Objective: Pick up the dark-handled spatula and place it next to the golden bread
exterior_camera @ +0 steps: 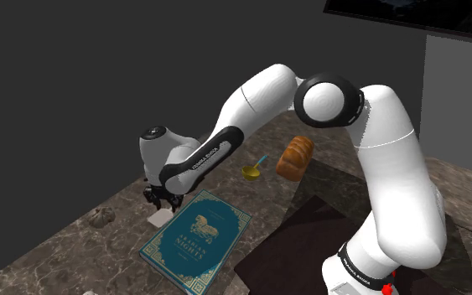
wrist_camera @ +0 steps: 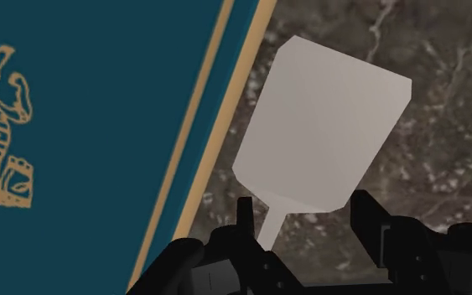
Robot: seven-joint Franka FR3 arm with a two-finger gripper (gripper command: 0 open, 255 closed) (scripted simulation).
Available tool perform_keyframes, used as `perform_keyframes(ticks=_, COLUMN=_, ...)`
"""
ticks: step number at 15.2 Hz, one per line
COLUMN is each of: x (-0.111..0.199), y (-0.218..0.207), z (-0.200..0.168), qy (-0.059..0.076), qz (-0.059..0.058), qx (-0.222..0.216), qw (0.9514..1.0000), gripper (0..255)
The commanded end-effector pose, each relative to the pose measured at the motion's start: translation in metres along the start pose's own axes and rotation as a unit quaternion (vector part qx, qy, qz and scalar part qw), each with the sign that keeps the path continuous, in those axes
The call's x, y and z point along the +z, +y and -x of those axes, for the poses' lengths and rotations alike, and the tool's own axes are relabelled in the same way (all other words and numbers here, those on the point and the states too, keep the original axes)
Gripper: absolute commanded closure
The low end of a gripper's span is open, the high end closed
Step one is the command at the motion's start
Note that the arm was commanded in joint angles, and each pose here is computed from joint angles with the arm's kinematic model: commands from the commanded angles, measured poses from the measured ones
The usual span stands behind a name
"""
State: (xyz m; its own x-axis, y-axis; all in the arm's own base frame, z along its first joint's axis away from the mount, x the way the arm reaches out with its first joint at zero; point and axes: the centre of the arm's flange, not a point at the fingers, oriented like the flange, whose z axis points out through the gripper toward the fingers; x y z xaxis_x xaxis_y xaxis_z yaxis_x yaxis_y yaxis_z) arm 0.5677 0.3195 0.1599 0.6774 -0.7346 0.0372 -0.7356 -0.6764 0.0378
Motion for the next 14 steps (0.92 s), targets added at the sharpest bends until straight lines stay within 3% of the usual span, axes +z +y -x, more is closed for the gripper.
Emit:
perform_keyframes(ticks=1, x=-0.009, y=0.000, z=0.000, qy=0.000, qz=0.000, qx=0.000, qw=1.0000, gripper=255)
perform_keyframes(ticks=14, x=-0.078, y=0.002, z=-0.003, qy=0.000, qz=0.000, qx=0.000, qw=1.0000, gripper=255)
